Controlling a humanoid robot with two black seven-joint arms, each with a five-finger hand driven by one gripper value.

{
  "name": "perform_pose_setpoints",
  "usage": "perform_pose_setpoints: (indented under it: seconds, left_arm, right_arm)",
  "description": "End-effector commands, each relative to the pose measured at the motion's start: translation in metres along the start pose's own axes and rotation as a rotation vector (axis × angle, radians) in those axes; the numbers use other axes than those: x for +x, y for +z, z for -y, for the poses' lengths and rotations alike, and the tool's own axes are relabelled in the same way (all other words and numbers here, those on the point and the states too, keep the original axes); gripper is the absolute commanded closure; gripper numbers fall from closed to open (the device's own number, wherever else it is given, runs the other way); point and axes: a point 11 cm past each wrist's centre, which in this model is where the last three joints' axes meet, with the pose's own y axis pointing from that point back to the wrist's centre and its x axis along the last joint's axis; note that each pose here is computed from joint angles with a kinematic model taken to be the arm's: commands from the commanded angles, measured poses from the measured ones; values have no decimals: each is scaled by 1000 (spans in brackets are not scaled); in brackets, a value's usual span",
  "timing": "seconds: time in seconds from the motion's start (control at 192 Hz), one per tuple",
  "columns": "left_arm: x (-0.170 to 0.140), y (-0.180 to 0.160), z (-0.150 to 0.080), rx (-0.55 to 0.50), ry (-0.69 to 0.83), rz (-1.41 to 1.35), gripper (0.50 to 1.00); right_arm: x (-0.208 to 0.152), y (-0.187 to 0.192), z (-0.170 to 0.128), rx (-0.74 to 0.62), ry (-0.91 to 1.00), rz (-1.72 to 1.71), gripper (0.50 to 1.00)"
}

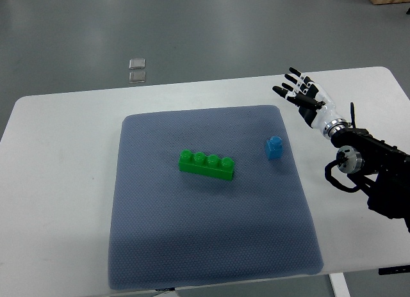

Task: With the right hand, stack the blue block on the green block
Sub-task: 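Raise the right hand and open its fingers above the mat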

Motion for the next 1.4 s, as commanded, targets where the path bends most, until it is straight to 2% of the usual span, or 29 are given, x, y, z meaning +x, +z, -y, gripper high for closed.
perform_pose_setpoints:
  seconds: [0.0,1.397]
  left_arm:
    - [0,1,0,-2,2,-10,500]
    - [0,0,0,1,2,0,500]
  right_arm:
    - [0,0,0,0,0,-2,572]
    - [-2,-19,7,43,-3,5,572]
